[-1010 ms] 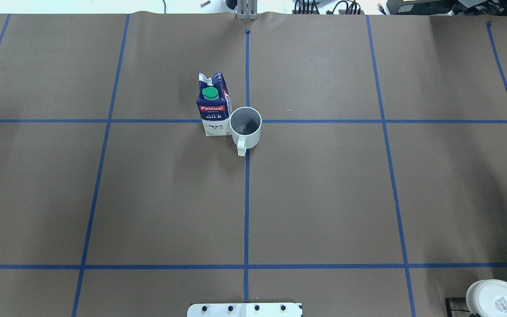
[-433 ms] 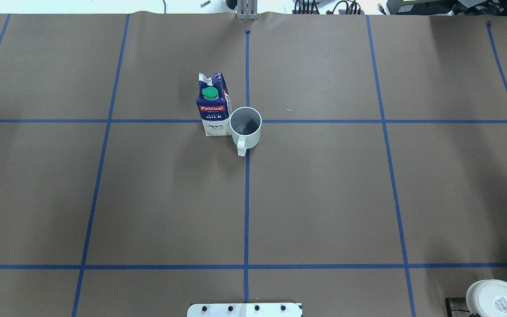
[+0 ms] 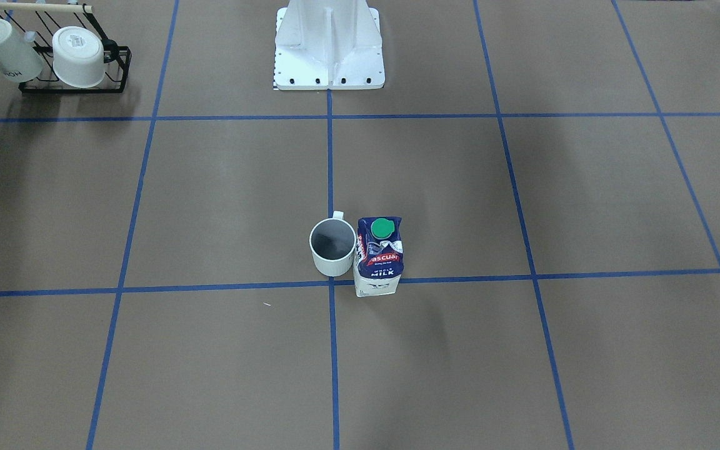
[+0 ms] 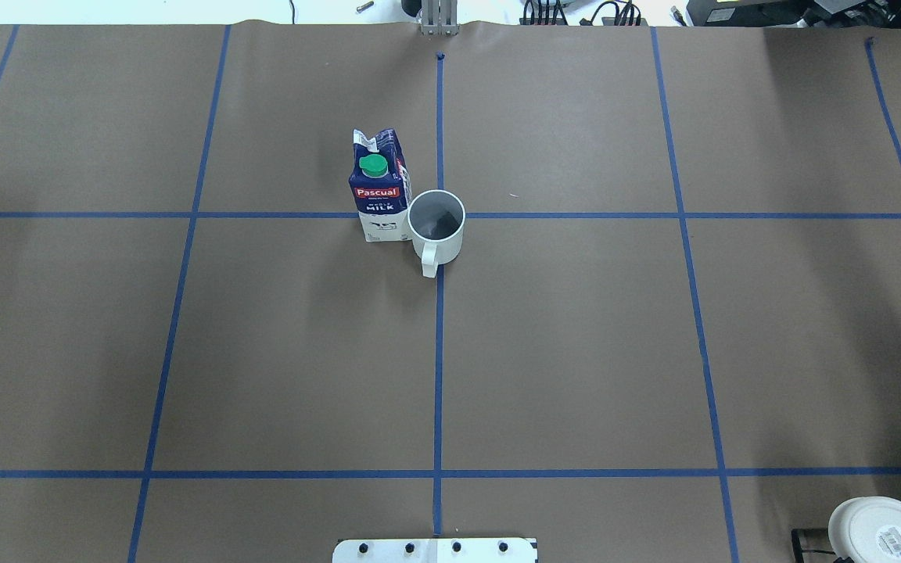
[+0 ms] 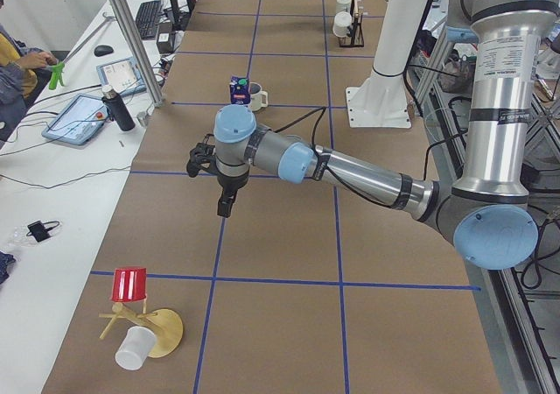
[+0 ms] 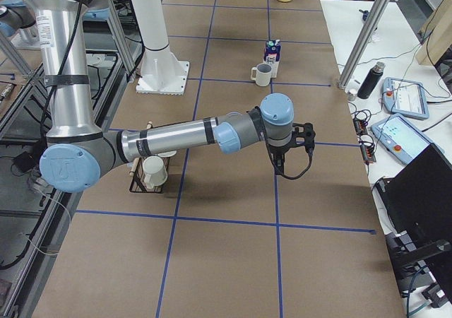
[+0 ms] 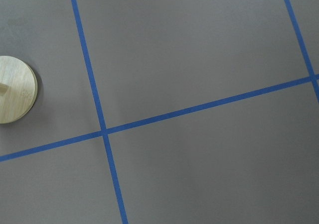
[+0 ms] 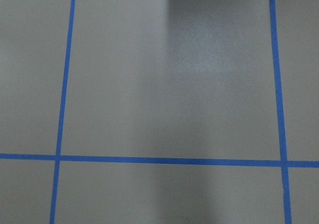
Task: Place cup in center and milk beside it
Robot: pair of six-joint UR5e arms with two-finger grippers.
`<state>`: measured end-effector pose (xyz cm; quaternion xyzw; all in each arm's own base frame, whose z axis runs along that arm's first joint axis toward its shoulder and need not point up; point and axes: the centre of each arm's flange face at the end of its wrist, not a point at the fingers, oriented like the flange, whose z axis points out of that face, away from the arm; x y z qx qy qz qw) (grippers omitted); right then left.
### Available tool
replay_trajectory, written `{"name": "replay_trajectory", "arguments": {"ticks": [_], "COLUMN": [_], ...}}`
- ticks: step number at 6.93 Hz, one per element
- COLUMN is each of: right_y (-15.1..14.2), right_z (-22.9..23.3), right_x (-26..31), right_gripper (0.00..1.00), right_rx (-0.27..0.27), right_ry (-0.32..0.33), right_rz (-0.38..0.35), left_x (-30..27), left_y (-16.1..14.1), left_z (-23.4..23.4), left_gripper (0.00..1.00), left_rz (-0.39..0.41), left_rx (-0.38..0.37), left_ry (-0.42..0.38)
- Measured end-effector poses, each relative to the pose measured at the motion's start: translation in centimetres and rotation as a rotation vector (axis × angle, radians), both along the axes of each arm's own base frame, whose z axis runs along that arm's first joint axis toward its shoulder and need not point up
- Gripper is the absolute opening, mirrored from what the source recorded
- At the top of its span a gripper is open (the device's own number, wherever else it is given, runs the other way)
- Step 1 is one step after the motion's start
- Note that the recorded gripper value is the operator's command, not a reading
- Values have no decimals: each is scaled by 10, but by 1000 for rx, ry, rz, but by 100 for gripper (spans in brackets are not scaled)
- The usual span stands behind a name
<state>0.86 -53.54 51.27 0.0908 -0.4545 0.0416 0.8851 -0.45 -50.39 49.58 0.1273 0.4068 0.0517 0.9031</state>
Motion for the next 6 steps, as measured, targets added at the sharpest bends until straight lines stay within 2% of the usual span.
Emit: {"name": "replay_trajectory", "arguments": {"ticks": [3, 6], "right_y": [-9, -11], "right_z": [-3, -30], "right_x": [-8, -17], "right_gripper": [100, 100], "right_rx": [-3, 17], "right_ry": [-17, -25], "right_rz": [-21, -37], "left_x": [0, 1], "left_y": [4, 3], "left_z": [-7, -16], "left_gripper": [99, 99], "left_rz": [-2, 2], "left_rx": [35, 48], "left_ry": [1, 17]}}
